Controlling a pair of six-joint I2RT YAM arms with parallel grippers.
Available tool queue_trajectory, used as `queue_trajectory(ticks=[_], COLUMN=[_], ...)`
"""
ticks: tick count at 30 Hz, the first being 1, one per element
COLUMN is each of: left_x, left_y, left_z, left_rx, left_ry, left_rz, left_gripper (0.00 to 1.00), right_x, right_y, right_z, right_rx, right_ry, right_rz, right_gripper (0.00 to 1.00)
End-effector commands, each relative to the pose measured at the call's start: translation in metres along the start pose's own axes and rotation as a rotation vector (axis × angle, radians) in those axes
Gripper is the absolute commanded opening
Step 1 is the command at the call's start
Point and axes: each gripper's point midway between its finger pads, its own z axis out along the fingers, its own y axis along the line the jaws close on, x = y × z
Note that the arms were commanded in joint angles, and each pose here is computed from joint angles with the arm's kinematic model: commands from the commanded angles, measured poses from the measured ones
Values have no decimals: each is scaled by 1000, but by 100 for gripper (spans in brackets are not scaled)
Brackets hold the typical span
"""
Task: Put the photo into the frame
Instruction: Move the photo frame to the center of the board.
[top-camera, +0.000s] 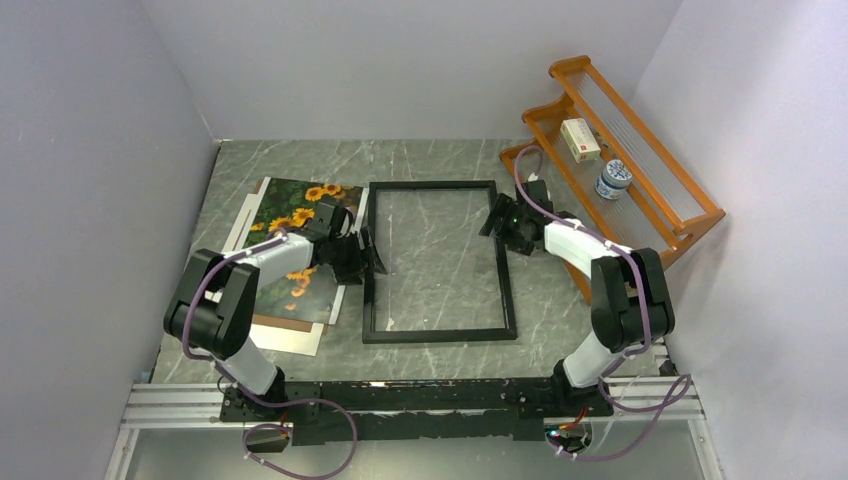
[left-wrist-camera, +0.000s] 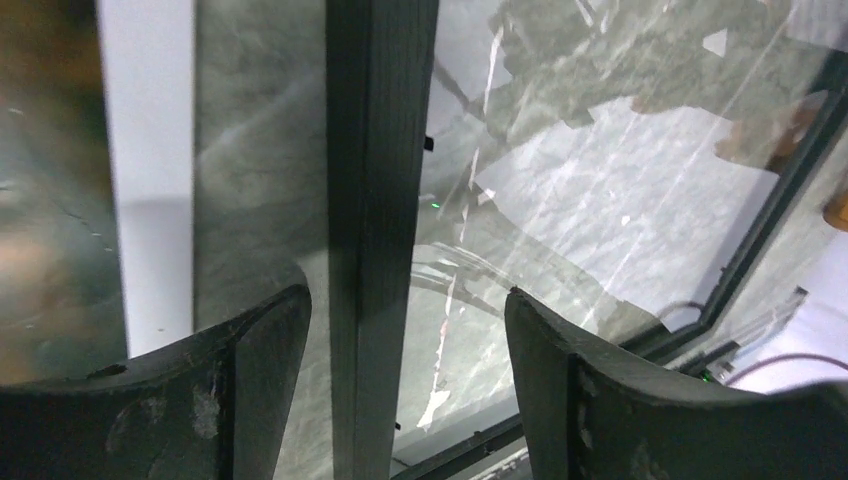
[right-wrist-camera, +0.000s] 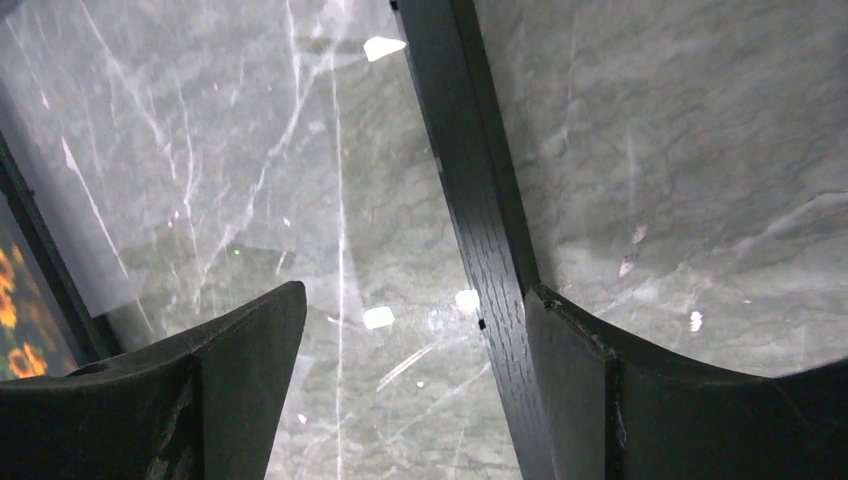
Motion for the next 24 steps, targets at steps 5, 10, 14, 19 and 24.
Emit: queue_trajectory(ticks=[5, 10, 14, 19, 24], left_x=[-38, -55, -65, -71, -66], left_y=[30, 33, 41, 53, 66], left_z=[-32, -66, -91, -120, -143], left_rx=[-279, -355, -410, -437, -434], left_ry=[-171, -290, -391, -494, -575], left_rz=[45, 52, 22, -56, -126], left_gripper=[82, 84, 83, 81, 80], right_x=[-53, -41, 3, 68, 137], right_y=[14, 60, 122, 195, 249], right_z=[-41, -60, -67, -77, -84], right_rx=[25, -115, -275, -466, -578], right_ry=[-213, -191, -107, 1, 133], right_rz=[22, -15, -54, -22, -3], right_gripper=[84, 82, 78, 71, 64])
